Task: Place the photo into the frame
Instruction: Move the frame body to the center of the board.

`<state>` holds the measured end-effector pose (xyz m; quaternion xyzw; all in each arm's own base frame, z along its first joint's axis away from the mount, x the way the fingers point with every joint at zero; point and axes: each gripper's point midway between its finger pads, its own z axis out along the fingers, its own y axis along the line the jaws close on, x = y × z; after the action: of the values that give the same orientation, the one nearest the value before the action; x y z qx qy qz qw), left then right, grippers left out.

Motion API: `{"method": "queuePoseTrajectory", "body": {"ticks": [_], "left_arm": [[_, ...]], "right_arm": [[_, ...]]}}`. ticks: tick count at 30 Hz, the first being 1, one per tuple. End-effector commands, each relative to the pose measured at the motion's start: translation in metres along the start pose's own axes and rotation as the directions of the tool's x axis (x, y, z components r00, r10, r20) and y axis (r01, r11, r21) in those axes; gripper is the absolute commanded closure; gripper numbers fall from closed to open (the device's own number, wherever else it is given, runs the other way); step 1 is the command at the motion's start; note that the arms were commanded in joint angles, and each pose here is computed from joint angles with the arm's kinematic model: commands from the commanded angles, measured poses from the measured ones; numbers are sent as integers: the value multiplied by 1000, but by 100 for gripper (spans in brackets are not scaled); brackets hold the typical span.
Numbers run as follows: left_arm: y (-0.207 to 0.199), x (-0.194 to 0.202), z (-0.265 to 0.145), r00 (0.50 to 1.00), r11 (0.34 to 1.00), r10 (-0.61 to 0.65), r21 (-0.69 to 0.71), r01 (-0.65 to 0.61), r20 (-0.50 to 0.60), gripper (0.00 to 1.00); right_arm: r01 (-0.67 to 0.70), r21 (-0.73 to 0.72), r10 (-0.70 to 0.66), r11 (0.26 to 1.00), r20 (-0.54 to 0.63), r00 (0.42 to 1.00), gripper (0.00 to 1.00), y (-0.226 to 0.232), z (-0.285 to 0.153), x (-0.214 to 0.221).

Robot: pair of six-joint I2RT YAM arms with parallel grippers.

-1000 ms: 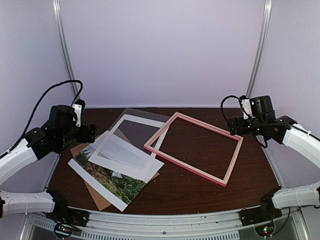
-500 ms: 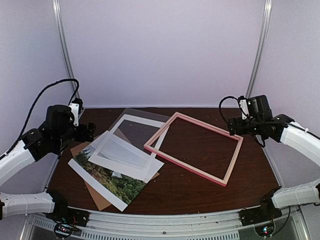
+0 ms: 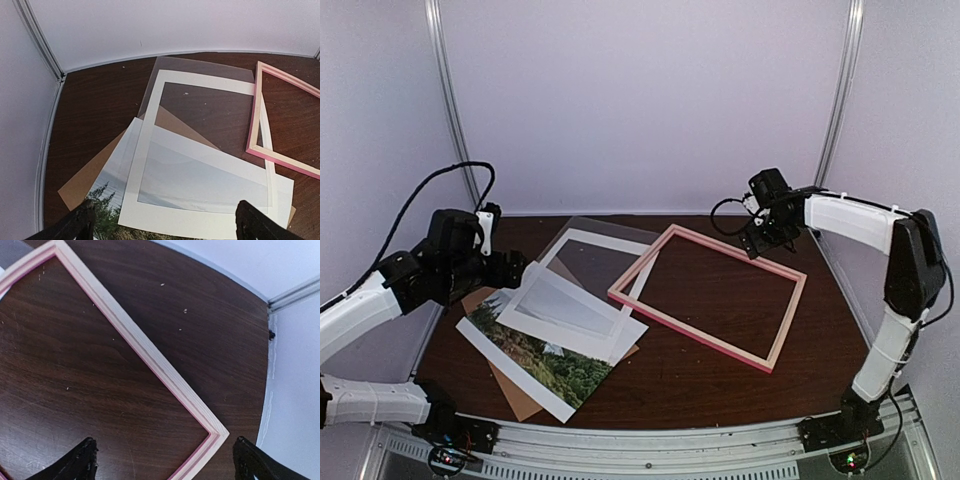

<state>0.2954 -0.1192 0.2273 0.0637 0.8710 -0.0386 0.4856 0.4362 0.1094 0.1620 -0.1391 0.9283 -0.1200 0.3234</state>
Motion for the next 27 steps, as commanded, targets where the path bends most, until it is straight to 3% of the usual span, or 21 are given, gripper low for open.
{"method": "queuePoseTrajectory", "body": {"ticks": [1,7,12,23,27], "left_arm": [[-16,-20,-7,998,996,-43,85,40,42,2],[-18,-16,-1,999,995,-38,89,35,37,2],[-21,-13,4,999,995,-31,91,29,21,2],[-28,-6,18,999,995,-30,99,32,-21,2],[-28,-8,18,999,995,-32,98,34,-18,2]], "right_arm": [[86,-95,-96,992,-108,990,9,0,35,0],[109,-209,-157,972,-232,960,9,-1,84,12],[49,-374,-159,926,-271,949,9,-1,108,28],[27,-403,-159,915,-298,941,10,-22,149,40],[7,-409,-164,912,-350,922,15,-18,154,56]]}}
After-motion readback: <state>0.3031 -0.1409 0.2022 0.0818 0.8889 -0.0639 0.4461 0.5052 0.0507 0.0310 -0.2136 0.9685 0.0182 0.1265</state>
